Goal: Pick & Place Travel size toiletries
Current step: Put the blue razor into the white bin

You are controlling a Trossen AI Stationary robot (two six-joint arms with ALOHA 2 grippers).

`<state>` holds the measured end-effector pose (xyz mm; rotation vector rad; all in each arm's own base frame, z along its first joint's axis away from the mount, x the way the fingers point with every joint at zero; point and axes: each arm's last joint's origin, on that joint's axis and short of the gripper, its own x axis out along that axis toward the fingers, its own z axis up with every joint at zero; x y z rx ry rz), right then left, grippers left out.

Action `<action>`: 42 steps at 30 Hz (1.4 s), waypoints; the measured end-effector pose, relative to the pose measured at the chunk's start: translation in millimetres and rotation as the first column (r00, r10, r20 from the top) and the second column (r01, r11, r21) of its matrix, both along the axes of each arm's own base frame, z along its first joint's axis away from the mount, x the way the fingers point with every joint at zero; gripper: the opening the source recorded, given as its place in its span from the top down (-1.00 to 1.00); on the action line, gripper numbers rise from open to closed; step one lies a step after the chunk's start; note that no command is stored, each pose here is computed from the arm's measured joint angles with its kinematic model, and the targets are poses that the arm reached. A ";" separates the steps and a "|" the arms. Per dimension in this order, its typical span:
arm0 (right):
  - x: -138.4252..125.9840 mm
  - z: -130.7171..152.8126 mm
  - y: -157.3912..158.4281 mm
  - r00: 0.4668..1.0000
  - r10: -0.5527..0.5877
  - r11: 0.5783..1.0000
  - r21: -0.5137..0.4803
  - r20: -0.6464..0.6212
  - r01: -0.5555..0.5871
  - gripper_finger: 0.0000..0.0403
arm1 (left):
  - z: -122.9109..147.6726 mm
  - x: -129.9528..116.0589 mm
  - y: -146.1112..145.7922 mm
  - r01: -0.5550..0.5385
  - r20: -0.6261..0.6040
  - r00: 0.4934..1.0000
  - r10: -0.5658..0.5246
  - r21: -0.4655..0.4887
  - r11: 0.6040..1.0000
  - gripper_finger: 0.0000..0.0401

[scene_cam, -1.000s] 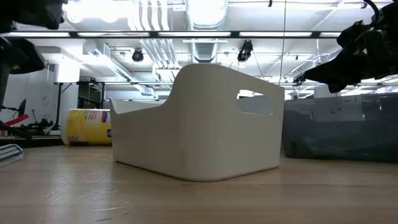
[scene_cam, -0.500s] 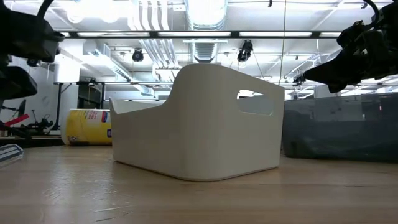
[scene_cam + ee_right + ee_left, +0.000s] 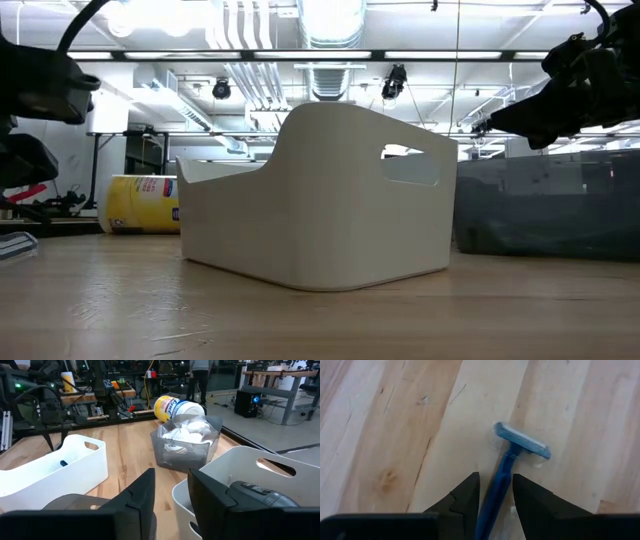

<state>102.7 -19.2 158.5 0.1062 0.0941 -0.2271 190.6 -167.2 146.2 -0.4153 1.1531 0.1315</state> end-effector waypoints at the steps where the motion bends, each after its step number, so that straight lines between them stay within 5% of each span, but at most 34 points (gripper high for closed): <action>1: 0.0 0.1 0.0 1.000 0.000 1.000 -0.003 0.000 0.000 0.42 | -0.4 -0.1 0.1 0.000 0.001 1.000 0.000 -0.001 1.000 0.39; 9: 0.0 0.1 0.0 1.000 0.000 1.000 -0.003 0.000 0.000 0.31 | -2.7 -1.9 2.1 -0.002 -0.002 1.000 0.002 0.017 1.000 0.46; 19: 0.0 0.0 0.0 1.000 0.000 1.000 -0.001 0.000 0.000 0.19 | -2.9 -2.3 2.9 -0.005 -0.003 1.000 0.005 0.028 1.000 0.87; 42: 0.0 0.0 0.0 1.000 0.000 1.000 0.000 0.000 0.000 0.01 | 29.0 17.5 -14.1 0.055 0.093 0.994 -0.053 -0.024 0.998 0.84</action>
